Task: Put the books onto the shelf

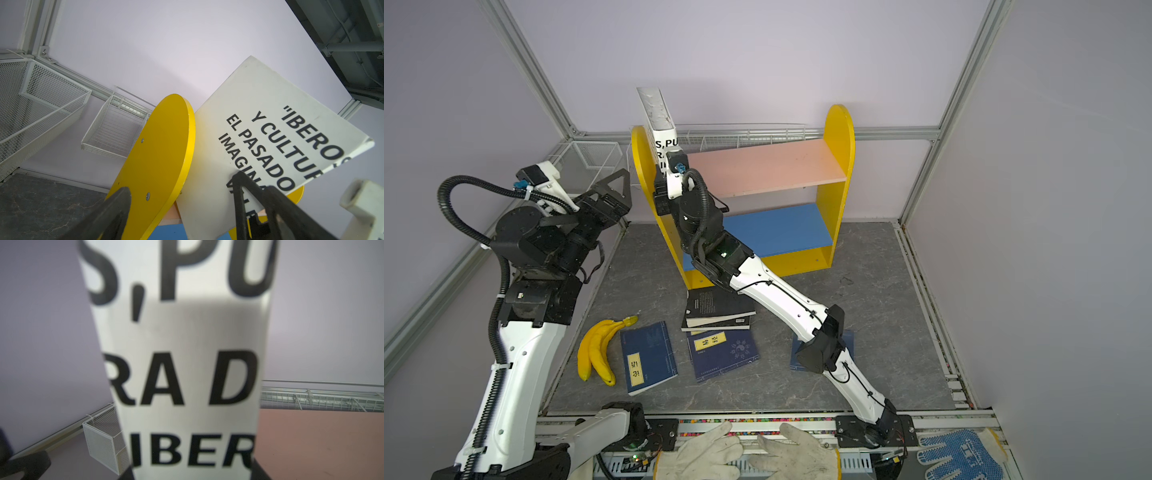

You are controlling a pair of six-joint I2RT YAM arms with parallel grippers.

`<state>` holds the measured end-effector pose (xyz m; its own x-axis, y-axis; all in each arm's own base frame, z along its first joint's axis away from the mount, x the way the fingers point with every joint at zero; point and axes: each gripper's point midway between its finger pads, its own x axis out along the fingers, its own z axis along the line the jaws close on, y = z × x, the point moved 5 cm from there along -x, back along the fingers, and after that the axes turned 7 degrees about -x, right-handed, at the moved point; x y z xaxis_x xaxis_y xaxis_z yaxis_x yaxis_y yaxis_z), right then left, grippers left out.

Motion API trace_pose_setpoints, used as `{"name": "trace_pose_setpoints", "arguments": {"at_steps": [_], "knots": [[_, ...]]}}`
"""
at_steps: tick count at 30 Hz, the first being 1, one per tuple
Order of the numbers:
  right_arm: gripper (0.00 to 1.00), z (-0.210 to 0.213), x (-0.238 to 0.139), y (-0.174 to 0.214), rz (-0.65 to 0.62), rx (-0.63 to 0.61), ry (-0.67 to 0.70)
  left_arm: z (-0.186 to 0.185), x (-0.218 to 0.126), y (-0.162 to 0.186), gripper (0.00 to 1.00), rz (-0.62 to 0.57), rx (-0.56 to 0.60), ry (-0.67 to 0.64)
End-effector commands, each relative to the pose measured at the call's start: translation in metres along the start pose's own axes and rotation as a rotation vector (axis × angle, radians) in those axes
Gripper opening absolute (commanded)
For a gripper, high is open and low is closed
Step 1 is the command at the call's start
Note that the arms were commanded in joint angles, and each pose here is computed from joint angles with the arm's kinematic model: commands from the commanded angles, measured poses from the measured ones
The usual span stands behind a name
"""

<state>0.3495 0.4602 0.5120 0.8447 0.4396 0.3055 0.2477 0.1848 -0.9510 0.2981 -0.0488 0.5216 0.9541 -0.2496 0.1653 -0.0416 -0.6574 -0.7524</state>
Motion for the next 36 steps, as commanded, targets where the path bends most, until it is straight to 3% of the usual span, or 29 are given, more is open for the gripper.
{"name": "trace_pose_setpoints", "arguments": {"at_steps": [1, 3, 8, 12, 19, 30, 36], "knots": [[0.52, 0.009, 0.007, 0.028, 0.031, 0.009, -0.043, -0.001, 0.002, 0.0, 0.99, 0.006, -0.016, 0.036], [0.61, 0.013, 0.005, 0.028, 0.03, 0.011, -0.061, 0.002, 0.003, 0.001, 1.0, 0.011, -0.021, 0.035], [0.71, 0.016, 0.0, 0.025, 0.021, 0.012, -0.084, 0.006, 0.01, 0.004, 1.0, 0.034, -0.045, 0.052], [0.73, 0.017, -0.006, 0.019, 0.011, 0.007, -0.112, 0.008, 0.015, 0.004, 1.0, 0.051, -0.058, 0.065], [0.9, 0.024, -0.023, 0.011, -0.02, -0.063, -0.209, 0.008, 0.015, 0.002, 1.0, 0.07, -0.061, 0.088], [0.99, 0.002, -0.057, -0.009, -0.087, -0.103, -0.231, -0.005, 0.008, 0.006, 1.0, 0.14, 0.016, 0.155], [0.94, -0.019, -0.099, -0.032, -0.159, 0.019, -0.384, -0.009, 0.014, 0.016, 1.0, 0.234, 0.085, 0.208]]}}
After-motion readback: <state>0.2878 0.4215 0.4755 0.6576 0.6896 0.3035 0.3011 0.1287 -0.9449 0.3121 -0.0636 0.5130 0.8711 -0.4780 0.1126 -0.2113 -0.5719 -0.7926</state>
